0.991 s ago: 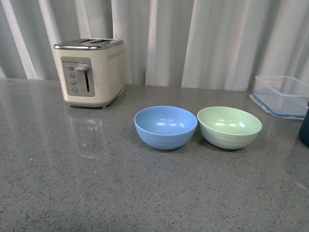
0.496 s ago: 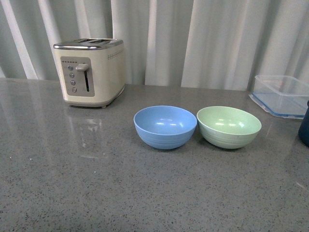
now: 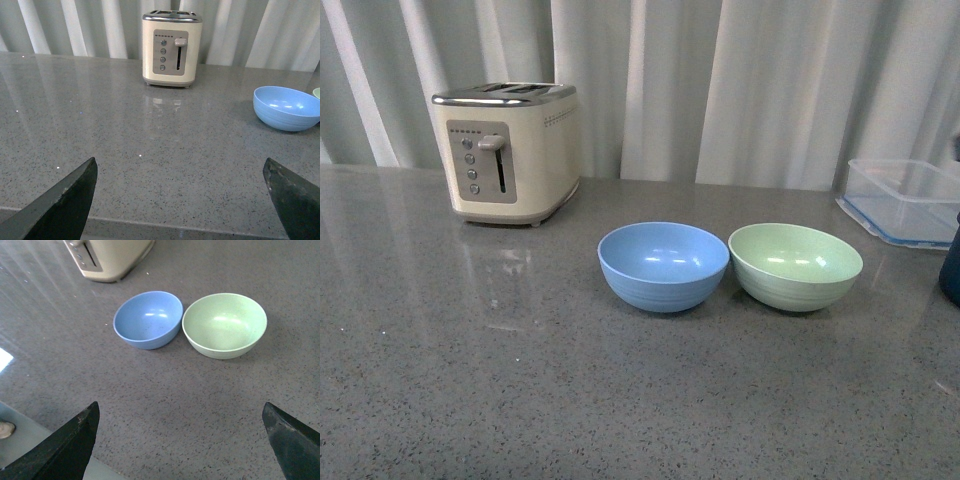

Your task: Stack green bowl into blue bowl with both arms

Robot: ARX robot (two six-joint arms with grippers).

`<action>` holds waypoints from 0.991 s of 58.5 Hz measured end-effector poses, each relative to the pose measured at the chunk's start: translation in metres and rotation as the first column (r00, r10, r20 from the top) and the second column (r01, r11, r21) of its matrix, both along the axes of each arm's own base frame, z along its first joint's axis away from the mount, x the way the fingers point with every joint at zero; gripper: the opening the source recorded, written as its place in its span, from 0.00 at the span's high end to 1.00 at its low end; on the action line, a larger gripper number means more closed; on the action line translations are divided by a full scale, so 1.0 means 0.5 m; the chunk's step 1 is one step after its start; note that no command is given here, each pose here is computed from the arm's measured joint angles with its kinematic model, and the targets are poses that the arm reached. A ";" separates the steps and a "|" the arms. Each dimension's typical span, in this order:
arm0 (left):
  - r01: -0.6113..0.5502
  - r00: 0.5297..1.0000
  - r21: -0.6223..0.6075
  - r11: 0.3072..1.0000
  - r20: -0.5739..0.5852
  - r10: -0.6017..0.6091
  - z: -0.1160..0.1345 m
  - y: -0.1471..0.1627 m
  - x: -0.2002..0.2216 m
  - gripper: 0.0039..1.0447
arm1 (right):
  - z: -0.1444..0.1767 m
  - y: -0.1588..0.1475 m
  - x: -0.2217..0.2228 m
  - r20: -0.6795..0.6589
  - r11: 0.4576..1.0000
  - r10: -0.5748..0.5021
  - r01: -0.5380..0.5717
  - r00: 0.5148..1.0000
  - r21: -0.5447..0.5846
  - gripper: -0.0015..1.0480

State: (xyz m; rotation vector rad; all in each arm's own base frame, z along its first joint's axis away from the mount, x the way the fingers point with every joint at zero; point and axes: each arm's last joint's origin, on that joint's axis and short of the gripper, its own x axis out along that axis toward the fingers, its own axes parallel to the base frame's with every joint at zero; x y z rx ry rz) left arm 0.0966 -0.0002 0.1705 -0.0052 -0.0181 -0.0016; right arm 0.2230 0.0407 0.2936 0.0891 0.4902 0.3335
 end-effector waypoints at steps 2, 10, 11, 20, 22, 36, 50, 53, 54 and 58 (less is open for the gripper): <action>0.000 1.000 0.000 1.000 0.000 0.000 0.000 0.000 0.000 0.06 | 0.007 0.007 0.025 -0.017 1.000 -0.020 0.020 1.000 -0.012 0.10; 0.000 1.000 0.000 1.000 0.000 0.000 0.000 0.000 0.000 0.06 | 0.003 0.028 0.155 -0.153 0.989 -0.147 0.142 0.977 -0.043 0.10; 0.000 1.000 0.000 1.000 0.000 0.000 0.000 0.000 0.000 0.06 | -0.006 0.031 0.180 -0.175 0.984 -0.178 0.171 0.968 -0.054 0.10; 0.000 1.000 0.000 1.000 0.000 0.000 0.000 0.000 0.000 0.06 | -0.051 0.046 0.269 -0.267 0.961 -0.276 0.265 0.923 -0.080 0.10; 0.000 1.000 0.000 1.000 0.000 0.000 0.000 0.000 0.000 0.06 | -0.059 0.048 0.283 -0.276 0.956 -0.293 0.281 0.915 -0.086 0.10; 0.000 1.000 0.000 1.000 0.000 0.000 0.000 0.000 0.000 0.06 | -0.103 0.048 0.371 -0.332 0.910 -0.413 0.397 0.848 -0.118 0.10; 0.000 1.000 0.000 1.000 0.000 0.000 0.000 0.000 0.000 0.06 | -0.150 0.032 0.412 -0.387 0.885 -0.461 0.447 0.799 -0.131 0.10; 0.000 1.000 0.000 1.000 0.000 0.000 0.000 0.000 0.000 0.06 | -0.157 0.030 0.417 -0.393 0.881 -0.468 0.455 0.792 -0.131 0.10; 0.000 1.000 0.000 1.000 0.000 0.000 0.000 0.000 0.000 0.06 | -0.161 0.029 0.420 -0.397 0.879 -0.471 0.459 0.788 -0.131 0.10; 0.000 1.000 0.000 1.000 0.000 0.000 0.000 0.000 0.000 0.06 | -0.173 0.027 0.427 -0.405 0.874 -0.479 0.467 0.779 -0.137 0.10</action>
